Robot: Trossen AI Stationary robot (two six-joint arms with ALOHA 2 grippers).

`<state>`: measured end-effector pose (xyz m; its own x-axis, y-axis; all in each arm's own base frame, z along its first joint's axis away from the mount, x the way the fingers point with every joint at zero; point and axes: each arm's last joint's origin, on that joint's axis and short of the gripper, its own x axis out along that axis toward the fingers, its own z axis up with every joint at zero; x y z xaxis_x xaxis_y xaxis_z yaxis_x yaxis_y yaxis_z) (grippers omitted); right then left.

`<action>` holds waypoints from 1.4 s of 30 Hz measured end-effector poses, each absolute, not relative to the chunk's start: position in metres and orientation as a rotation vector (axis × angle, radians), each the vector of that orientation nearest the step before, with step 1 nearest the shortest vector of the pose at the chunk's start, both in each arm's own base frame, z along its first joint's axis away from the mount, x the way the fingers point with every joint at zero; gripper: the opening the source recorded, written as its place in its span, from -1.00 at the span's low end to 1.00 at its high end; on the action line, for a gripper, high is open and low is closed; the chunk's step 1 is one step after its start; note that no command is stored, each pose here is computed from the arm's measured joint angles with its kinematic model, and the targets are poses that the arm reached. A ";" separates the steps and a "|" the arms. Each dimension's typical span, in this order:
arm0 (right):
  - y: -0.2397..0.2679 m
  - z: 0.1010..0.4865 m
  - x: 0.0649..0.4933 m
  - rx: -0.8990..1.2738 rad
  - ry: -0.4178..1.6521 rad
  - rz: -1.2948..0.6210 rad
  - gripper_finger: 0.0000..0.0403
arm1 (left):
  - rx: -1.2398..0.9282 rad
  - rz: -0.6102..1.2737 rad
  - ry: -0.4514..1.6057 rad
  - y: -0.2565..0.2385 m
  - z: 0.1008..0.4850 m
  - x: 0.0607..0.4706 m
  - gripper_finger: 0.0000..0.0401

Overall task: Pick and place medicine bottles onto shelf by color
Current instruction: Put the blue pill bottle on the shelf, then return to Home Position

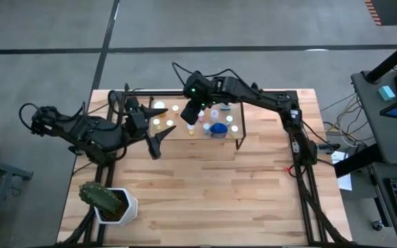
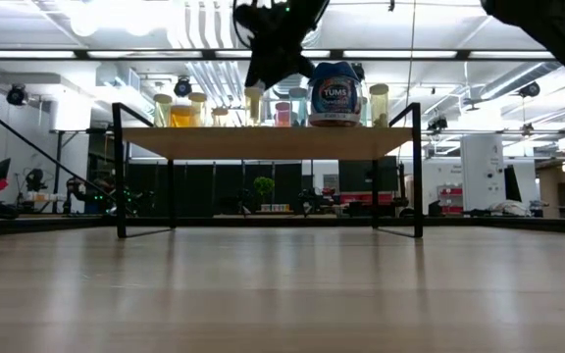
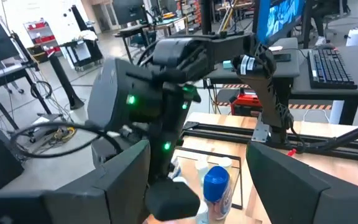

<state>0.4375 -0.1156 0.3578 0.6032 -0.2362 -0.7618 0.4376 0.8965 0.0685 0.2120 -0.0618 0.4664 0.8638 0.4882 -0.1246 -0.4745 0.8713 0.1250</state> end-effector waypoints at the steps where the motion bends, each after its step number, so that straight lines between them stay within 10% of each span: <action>1: -0.117 0.355 0.439 0.255 0.842 -0.397 -0.44 | 0.097 0.505 0.155 -0.062 0.467 0.212 0.25; 35: -0.121 0.331 0.455 0.214 0.875 -0.377 -0.24 | 0.148 0.523 0.151 -0.059 0.470 0.207 0.25; 42: -0.095 0.402 0.413 0.136 0.755 -0.312 -0.24 | 0.175 0.485 0.142 -0.058 0.475 0.197 0.25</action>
<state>0.4125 -0.0954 0.4022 0.6853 -0.2292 -0.6913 0.3258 0.9454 0.0096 0.1973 -0.0579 0.4752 0.8754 0.4741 -0.0942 -0.4497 0.8703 0.2006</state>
